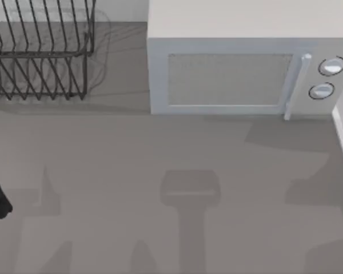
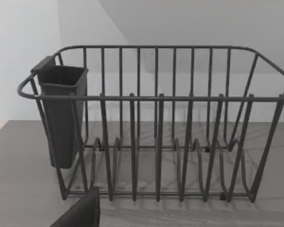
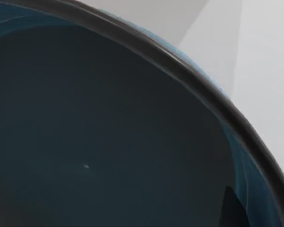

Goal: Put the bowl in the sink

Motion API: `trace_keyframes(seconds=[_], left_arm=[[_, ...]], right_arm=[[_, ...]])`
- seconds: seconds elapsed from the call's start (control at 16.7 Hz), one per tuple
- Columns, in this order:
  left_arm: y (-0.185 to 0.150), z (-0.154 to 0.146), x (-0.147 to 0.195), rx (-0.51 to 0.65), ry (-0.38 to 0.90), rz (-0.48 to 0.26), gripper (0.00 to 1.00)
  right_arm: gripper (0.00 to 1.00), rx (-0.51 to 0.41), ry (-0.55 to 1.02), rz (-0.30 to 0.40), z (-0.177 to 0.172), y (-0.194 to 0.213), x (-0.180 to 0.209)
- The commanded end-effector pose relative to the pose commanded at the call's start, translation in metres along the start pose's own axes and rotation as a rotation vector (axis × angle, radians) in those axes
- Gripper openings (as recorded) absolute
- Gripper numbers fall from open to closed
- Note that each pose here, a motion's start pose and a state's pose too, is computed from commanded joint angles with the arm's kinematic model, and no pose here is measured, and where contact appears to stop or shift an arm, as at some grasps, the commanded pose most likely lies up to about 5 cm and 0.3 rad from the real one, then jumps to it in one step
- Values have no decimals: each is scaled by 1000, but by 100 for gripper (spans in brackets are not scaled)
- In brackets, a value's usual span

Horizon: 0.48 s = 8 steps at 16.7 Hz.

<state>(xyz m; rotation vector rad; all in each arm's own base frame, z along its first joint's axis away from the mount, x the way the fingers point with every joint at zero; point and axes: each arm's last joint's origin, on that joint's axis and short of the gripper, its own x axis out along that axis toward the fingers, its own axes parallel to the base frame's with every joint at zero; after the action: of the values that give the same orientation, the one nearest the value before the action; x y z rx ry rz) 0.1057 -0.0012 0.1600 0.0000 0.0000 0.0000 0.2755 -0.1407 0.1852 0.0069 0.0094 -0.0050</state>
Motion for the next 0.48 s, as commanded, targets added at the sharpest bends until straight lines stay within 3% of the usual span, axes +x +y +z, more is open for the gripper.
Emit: trace_keyframes(seconds=[0.48], left_arm=[[0, 0, 0, 0, 0, 0, 100]], right_arm=[[0, -15, -19, -4, -98, -3, 1]])
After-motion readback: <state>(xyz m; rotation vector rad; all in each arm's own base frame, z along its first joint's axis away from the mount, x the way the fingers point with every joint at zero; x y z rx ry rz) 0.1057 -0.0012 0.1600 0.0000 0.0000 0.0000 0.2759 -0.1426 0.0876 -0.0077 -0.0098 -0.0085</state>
